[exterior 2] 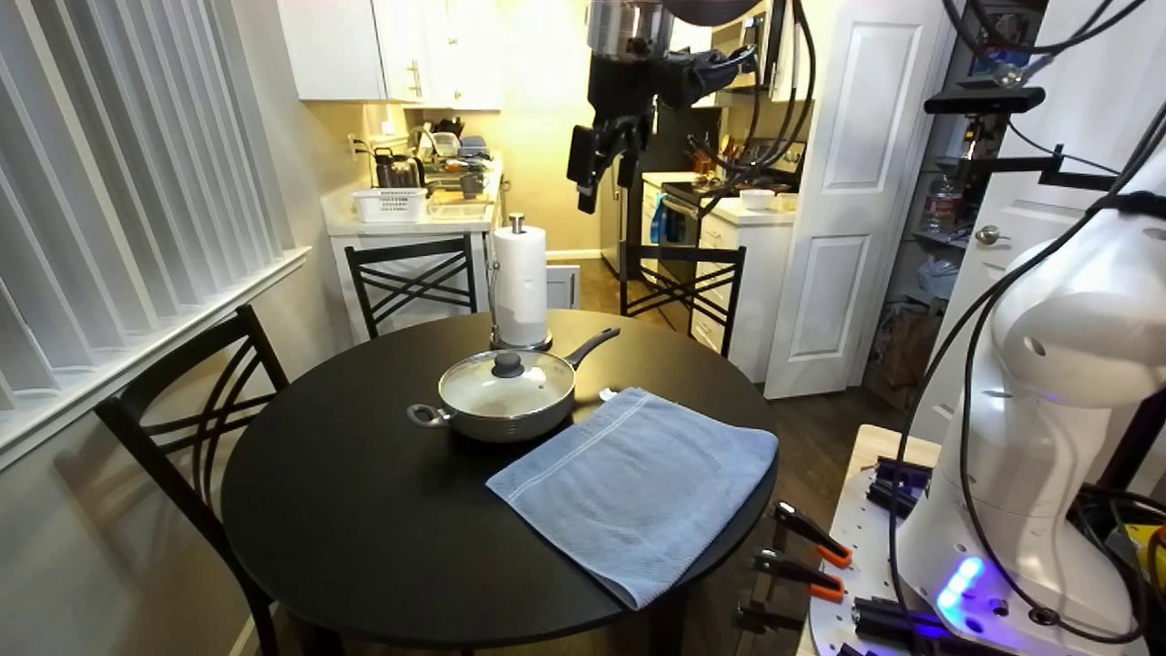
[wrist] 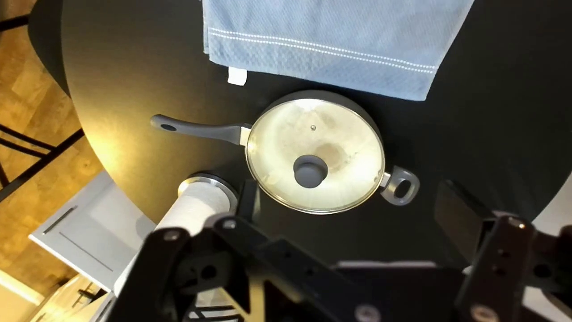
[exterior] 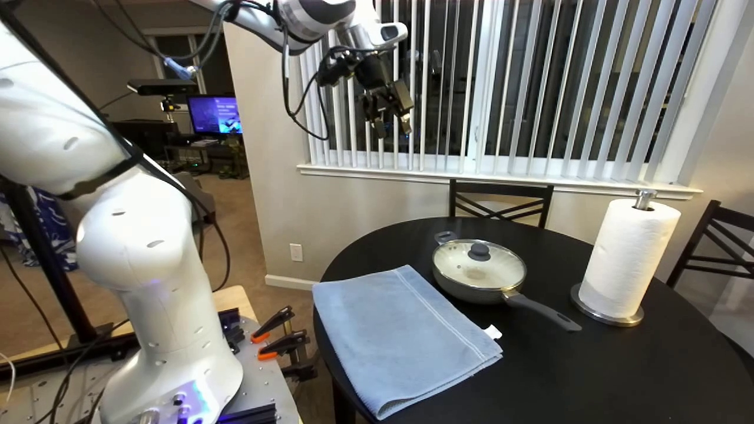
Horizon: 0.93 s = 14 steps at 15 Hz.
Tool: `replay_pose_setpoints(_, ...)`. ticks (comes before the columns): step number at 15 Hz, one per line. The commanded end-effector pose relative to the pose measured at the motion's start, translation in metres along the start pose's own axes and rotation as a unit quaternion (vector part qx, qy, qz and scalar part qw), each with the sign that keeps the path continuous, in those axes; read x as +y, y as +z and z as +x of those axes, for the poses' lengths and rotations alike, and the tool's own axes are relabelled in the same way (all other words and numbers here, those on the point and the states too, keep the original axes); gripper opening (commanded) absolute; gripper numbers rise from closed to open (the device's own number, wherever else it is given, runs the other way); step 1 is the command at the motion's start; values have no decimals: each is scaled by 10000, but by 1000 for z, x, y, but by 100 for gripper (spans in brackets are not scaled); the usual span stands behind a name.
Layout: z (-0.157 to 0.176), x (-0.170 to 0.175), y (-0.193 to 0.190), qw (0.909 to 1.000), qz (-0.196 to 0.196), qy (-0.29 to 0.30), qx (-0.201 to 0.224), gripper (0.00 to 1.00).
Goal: Take the lid off the pot
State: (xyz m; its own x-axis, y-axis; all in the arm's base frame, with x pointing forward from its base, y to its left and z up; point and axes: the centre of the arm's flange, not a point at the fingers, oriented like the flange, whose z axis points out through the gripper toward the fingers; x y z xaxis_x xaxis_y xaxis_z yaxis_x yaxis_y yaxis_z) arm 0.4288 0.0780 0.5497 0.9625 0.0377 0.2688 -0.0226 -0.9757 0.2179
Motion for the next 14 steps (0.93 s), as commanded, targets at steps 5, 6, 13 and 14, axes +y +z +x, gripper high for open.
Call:
replay_pose_setpoints(5,81,1,85,9967,508,628,126,100)
replay_pose_setpoints(6,84,5,88,9965,508,646,172,100)
replay_pose_setpoints(13,80,12,93,9968,526,598,77,100)
replay_pose_setpoints(14,80,11,93,9968,528,594,78,100)
